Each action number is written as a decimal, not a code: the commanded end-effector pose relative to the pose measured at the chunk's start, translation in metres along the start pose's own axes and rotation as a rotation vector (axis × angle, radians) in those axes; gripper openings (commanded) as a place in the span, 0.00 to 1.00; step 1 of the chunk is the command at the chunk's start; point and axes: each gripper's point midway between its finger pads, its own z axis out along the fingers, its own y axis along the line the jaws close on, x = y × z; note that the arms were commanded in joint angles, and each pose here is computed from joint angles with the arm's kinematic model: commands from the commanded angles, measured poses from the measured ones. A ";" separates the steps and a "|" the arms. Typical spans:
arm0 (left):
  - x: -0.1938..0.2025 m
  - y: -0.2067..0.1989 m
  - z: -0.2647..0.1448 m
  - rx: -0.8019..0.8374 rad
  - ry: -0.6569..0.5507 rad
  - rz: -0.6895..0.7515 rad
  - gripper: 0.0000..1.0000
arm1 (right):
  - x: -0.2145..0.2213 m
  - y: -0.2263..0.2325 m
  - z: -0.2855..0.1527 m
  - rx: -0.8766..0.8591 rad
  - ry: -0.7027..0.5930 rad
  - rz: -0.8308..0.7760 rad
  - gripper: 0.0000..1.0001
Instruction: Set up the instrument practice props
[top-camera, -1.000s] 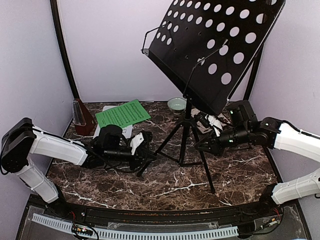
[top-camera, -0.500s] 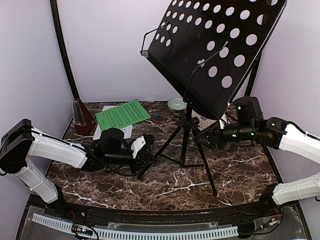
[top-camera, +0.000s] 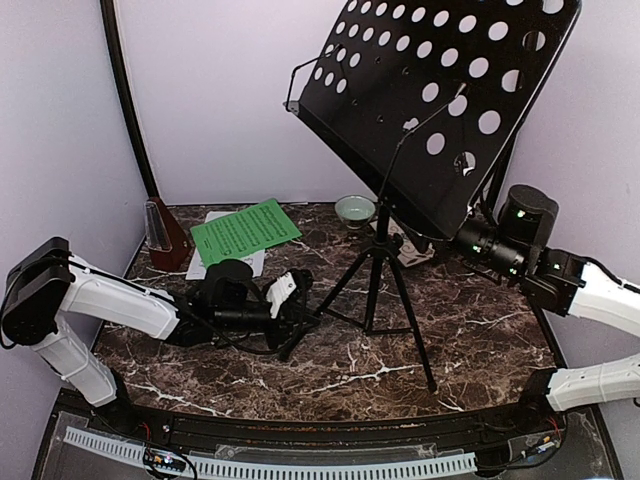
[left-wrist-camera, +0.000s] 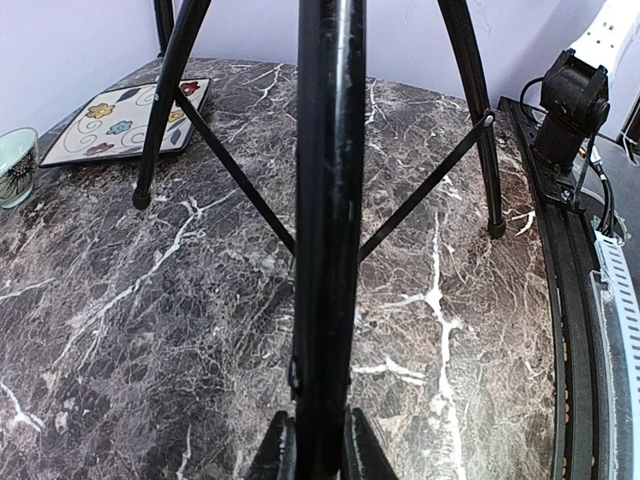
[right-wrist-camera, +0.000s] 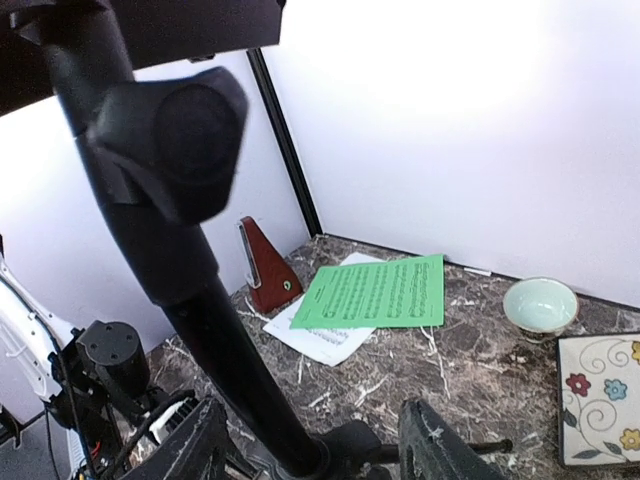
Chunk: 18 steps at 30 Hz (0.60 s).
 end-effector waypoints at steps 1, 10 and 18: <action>0.002 0.001 0.002 -0.013 -0.010 -0.064 0.00 | -0.017 0.009 0.002 0.019 -0.130 -0.010 0.60; 0.002 0.006 0.003 -0.035 -0.012 -0.080 0.00 | 0.004 0.004 0.020 0.207 -0.109 -0.051 0.41; 0.002 0.010 0.002 -0.061 -0.021 -0.089 0.00 | -0.002 -0.001 0.024 0.291 -0.164 -0.021 0.24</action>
